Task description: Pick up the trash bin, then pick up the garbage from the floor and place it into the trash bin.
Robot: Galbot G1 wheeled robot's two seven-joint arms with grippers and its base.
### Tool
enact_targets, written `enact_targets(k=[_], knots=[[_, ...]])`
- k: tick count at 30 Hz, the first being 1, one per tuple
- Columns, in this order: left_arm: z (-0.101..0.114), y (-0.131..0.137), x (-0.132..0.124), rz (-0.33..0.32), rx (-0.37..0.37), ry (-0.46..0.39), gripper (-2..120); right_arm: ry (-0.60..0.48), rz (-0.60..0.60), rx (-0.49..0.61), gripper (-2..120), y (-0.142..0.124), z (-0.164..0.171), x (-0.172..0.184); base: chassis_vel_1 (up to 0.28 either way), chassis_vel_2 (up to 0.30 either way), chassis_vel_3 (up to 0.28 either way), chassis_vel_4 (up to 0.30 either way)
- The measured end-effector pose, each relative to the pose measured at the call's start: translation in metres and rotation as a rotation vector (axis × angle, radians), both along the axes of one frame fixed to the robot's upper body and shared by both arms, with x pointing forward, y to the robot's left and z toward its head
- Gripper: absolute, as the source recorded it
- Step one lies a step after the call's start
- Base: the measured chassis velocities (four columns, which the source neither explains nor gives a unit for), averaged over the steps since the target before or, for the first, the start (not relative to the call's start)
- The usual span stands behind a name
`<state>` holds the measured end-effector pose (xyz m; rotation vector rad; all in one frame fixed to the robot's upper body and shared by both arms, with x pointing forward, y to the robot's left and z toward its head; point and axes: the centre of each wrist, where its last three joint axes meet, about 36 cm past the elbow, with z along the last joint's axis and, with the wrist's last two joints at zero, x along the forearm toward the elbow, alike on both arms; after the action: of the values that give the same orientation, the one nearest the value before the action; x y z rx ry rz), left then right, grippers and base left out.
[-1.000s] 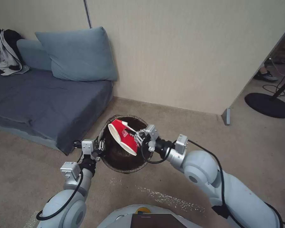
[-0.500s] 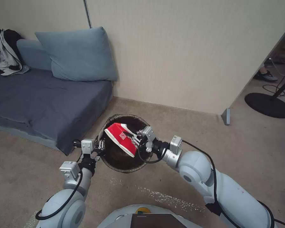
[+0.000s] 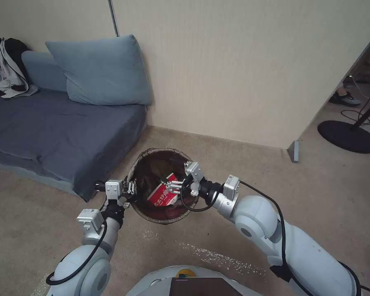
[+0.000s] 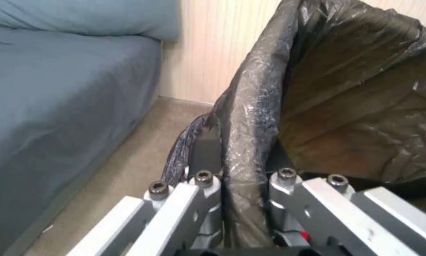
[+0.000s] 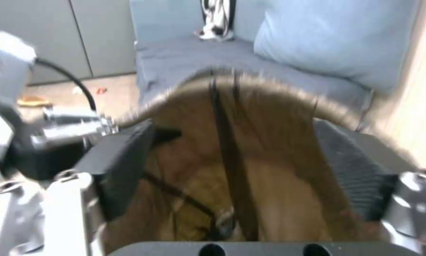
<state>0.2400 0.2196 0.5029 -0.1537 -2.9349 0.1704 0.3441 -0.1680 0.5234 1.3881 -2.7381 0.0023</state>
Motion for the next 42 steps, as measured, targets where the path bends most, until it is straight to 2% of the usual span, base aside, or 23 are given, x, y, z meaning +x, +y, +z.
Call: enact_targets(k=[3, 9, 16, 18, 19, 20, 21, 23, 25, 35, 42], knots=[[-0.001, 0.000, 0.001, 0.000, -0.002, 0.002, 7, -0.024, -0.007, 0.038, 97, -0.009, 0.018, -0.008, 0.000, 0.000, 0.000, 0.000], [-0.004, 0.000, 0.003, 0.004, -0.005, 0.005, 7, -0.065, -0.032, 0.067, 100, -0.026, 0.028, -0.024, 0.000, 0.000, 0.000, 0.000], [-0.004, 0.001, 0.003, 0.007, -0.002, 0.003, 7, -0.131, -0.140, 0.056, 100, -0.037, 0.019, -0.030, 0.000, 0.000, 0.000, 0.000], [-0.004, 0.001, 0.003, 0.007, -0.001, 0.002, 7, -0.154, -0.201, 0.055, 100, -0.040, 0.012, -0.026, 0.000, 0.000, 0.000, 0.000], [-0.004, 0.002, 0.003, 0.007, 0.001, 0.000, 7, -0.200, -0.255, 0.054, 100, -0.045, 0.010, -0.020, 0.000, 0.000, 0.000, 0.000], [-0.003, 0.002, 0.004, 0.007, 0.000, -0.002, 7, -0.195, -0.318, 0.043, 100, -0.052, -0.005, -0.023, 0.000, 0.000, 0.000, 0.000], [-0.003, 0.002, 0.004, 0.007, 0.000, -0.002, 7, -0.195, -0.318, 0.043, 100, -0.052, -0.005, -0.023, 0.000, 0.000, 0.000, 0.000], [-0.001, 0.003, 0.004, 0.008, -0.004, -0.008, 7, -0.222, -0.430, 0.028, 100, -0.067, -0.021, -0.025, 0.000, 0.000, 0.000, 0.000], [-0.001, 0.003, 0.003, 0.007, -0.006, -0.007, 7, -0.237, -0.492, 0.024, 100, -0.073, -0.031, -0.031, 0.000, 0.000, 0.000, 0.000], [-0.003, 0.004, 0.003, 0.009, -0.005, -0.012, 7, -0.293, -0.688, 0.041, 100, -0.083, -0.067, -0.061, 0.000, 0.000, 0.000, 0.000], [-0.007, 0.005, 0.005, 0.014, 0.005, -0.010, 7, -0.264, -0.781, 0.063, 100, -0.077, -0.082, -0.083, 0.000, 0.000, 0.000, 0.000]])
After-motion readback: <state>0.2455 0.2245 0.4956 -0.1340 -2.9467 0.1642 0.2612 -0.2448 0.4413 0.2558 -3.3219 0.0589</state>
